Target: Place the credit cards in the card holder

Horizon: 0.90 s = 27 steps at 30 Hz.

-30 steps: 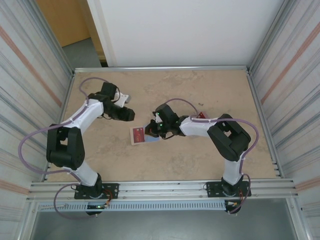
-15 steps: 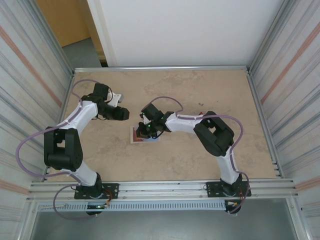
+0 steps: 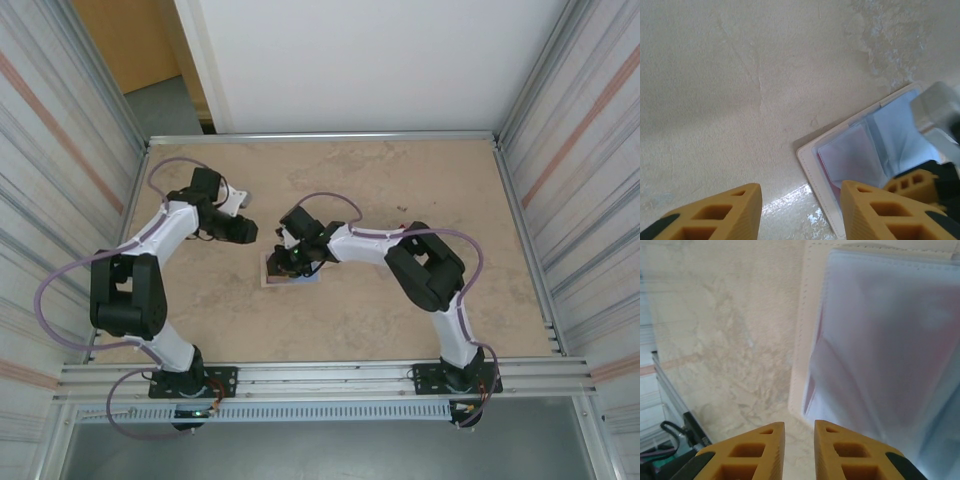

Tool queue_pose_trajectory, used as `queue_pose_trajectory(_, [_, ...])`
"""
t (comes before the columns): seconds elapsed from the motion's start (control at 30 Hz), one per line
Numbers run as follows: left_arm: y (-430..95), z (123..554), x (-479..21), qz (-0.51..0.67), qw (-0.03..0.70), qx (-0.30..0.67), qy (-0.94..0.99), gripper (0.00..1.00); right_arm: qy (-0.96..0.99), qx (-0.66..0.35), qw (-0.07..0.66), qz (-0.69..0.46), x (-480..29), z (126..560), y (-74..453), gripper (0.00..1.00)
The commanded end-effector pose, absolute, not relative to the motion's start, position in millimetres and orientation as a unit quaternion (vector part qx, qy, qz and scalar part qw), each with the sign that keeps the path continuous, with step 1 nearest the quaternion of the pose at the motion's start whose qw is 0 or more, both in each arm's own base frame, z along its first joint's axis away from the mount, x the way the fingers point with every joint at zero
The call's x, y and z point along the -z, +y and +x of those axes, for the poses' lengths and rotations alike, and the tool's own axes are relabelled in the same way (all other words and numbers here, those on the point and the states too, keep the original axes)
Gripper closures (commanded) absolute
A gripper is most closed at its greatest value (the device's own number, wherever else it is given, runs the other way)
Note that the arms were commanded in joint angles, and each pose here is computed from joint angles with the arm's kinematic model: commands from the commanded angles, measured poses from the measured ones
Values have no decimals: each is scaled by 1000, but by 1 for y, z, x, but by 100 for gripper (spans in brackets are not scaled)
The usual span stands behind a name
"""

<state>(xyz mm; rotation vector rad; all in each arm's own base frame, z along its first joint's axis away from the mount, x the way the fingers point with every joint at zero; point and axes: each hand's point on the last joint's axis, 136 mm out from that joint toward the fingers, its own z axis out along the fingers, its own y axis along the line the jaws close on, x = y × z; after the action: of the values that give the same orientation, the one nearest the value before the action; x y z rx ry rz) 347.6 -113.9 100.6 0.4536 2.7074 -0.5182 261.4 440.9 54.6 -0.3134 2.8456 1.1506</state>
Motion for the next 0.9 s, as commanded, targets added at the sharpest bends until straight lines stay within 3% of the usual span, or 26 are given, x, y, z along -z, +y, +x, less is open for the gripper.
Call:
queue_pose_trajectory(0.0, [-119, 343, -95, 193, 162, 170, 953, 60, 902, -416, 57, -102, -100, 266, 433, 79])
queue_pose_trajectory(0.07, [-123, 341, -92, 197, 156, 170, 953, 65, 901, -420, 63, -86, -101, 274, 426, 81])
queue_pose_trajectory(0.23, [-133, 337, -88, 202, 143, 179, 952, 85, 905, -419, 49, -56, -78, 284, 419, 99])
queue_pose_trajectory(0.37, [-142, 332, -83, 199, 128, 194, 952, 100, 904, -424, 30, -44, -57, 288, 425, 100])
queue_pose_trajectory(0.87, [-163, 323, -49, 205, 64, 200, 956, 100, 915, -402, -5, -29, -6, 278, 428, 100])
